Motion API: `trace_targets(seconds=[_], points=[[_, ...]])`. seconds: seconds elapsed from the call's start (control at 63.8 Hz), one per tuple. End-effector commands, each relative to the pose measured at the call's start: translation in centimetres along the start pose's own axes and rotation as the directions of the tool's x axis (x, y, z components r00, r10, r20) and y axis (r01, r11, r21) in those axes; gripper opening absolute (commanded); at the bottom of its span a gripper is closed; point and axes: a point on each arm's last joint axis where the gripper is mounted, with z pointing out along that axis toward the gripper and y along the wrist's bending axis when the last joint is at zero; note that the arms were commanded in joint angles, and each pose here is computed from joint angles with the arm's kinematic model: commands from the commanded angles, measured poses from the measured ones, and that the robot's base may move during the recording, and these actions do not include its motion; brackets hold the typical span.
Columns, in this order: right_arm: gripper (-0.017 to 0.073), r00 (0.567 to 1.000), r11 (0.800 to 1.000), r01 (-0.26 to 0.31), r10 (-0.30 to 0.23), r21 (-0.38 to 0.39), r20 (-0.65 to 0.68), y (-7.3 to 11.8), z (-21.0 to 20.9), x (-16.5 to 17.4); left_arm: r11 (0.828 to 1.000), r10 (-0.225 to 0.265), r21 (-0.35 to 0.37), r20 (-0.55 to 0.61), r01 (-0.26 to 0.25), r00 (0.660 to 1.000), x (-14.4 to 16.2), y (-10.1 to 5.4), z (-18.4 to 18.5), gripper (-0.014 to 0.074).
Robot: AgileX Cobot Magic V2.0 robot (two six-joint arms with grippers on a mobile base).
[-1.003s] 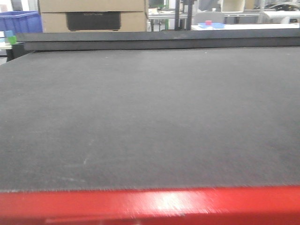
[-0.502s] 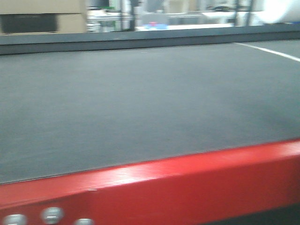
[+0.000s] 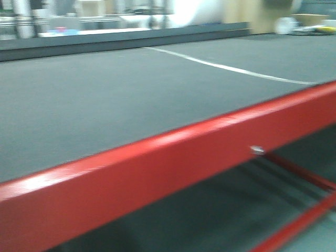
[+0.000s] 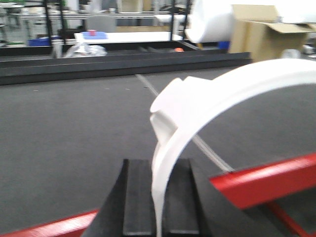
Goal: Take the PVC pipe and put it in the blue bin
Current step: 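Drive the base away from the table toward the blue-bin shelf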
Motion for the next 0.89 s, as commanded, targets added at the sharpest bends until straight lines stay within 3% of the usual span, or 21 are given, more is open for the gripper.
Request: trace_targets(seconds=[0.0, 0.878], points=[[-0.0162, 0.999, 1.000, 0.014, -0.015, 0.005, 0.034, -0.05, -0.12, -0.32, 1.000, -0.012, 0.010, 0.042, 0.012, 0.999, -0.57, -0.08, -0.12, -0.0111], [-0.0162, 0.999, 1.000, 0.014, -0.015, 0.005, 0.036, -0.04, -0.17, -0.32, 1.000, -0.012, 0.010, 0.042, 0.012, 0.999, -0.57, -0.08, -0.12, -0.0111]])
